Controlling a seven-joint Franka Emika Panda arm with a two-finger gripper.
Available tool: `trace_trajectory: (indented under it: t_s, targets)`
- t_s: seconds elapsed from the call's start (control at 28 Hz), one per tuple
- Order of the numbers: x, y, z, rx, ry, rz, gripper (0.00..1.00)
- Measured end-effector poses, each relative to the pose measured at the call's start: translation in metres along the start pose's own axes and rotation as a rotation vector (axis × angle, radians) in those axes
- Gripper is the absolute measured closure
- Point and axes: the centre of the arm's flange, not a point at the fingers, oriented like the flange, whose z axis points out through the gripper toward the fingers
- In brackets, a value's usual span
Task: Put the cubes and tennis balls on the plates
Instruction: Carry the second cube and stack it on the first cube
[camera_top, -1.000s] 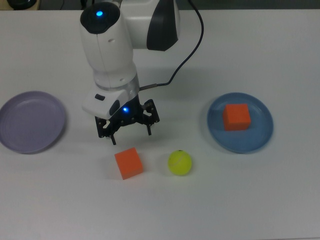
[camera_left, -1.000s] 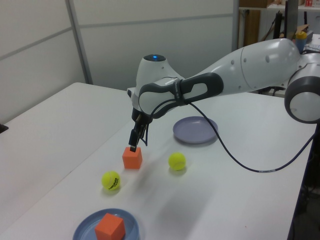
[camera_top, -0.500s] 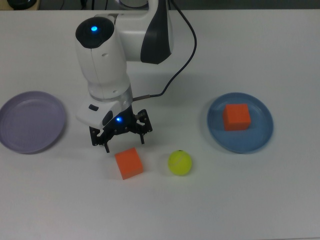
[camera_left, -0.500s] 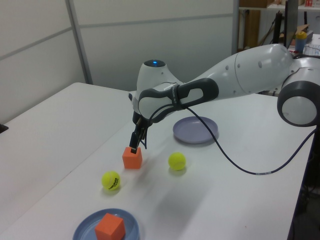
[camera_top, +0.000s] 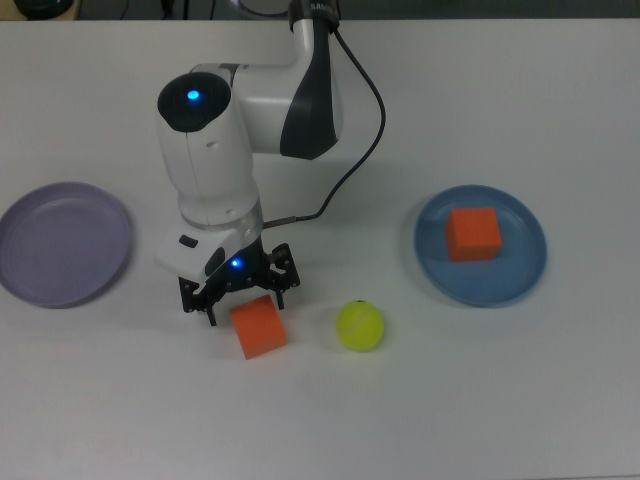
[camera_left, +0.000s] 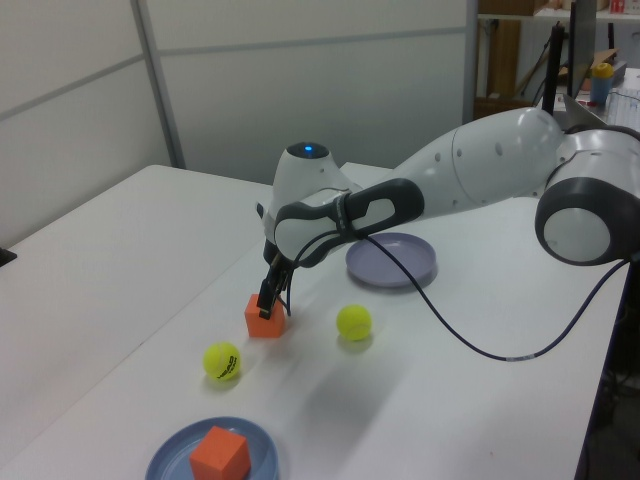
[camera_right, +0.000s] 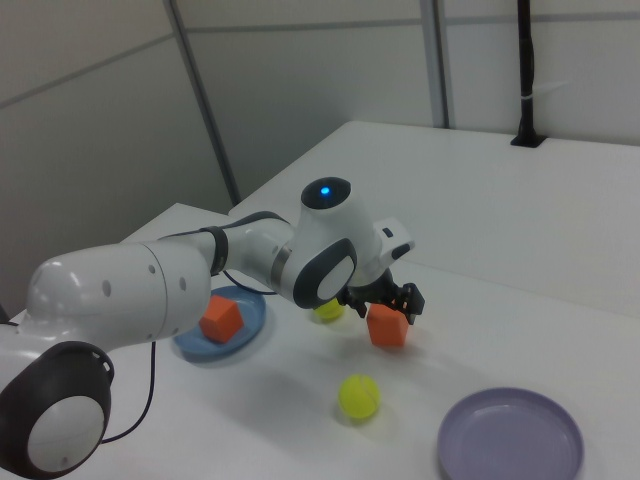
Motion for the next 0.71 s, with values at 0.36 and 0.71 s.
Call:
trace_trajectory:
  t_s: [0.36,0.71]
  targets:
    - [-0.003,-0.001,0.021,-0.004,-0.002,-0.002,0.0]
    - [0.001,-0.008,0.02,0.005,0.005,-0.004,0.35]
